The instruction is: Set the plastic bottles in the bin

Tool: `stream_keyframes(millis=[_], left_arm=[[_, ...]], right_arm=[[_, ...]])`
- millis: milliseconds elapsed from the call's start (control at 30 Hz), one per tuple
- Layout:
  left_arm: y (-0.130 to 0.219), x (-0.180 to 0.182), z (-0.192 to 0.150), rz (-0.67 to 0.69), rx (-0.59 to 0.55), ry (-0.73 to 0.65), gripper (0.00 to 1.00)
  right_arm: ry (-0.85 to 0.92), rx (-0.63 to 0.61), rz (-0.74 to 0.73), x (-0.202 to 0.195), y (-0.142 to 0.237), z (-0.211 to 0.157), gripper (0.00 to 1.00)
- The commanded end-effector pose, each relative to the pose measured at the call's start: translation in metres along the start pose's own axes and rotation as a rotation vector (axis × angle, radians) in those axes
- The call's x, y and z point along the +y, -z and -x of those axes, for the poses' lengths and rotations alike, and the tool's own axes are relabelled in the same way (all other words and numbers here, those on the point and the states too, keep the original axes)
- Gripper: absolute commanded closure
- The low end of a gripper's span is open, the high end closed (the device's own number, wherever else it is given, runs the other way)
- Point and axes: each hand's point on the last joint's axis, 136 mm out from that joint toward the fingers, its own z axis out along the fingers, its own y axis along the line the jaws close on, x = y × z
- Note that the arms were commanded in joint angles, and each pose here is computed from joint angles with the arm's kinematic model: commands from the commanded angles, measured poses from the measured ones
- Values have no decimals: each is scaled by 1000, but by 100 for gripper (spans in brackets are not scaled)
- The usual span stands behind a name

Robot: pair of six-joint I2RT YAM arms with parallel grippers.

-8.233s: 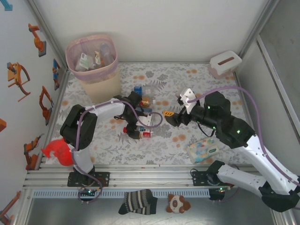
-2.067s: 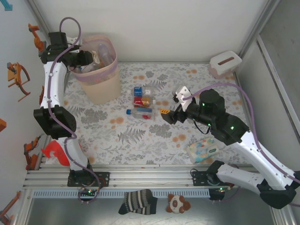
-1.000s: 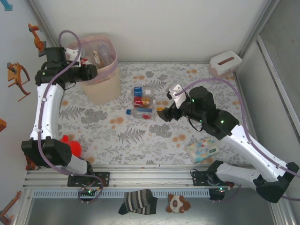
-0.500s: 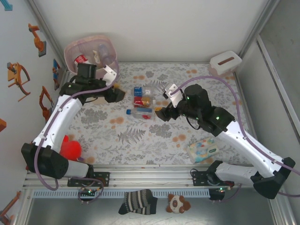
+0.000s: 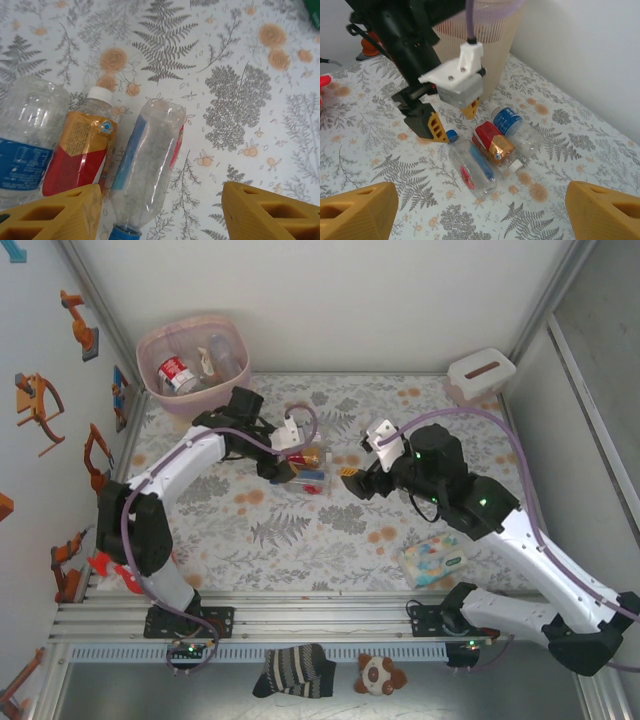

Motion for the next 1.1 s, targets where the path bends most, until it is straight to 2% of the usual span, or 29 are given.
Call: stream_keyframes(millis=[0,133,400,700,1067], left_arm=[[-14,3,3,-8,42,-122,36],[-42,9,-10,-27,126,-134,32],[-77,9,-26,-77,196,-132,29],[-92,-2,-43,-151,249,-105,26],[-100,-6,-54,-179,280,-82,25]], right_arm=[[19,-33,-34,-5,15,11,14],[18,-41,-47,-7,22,11,14],[11,-52,-66,-9,33,10,14],[11,-54,-70,-10,35,9,14],[8,-52,-66,-9,32,8,14]])
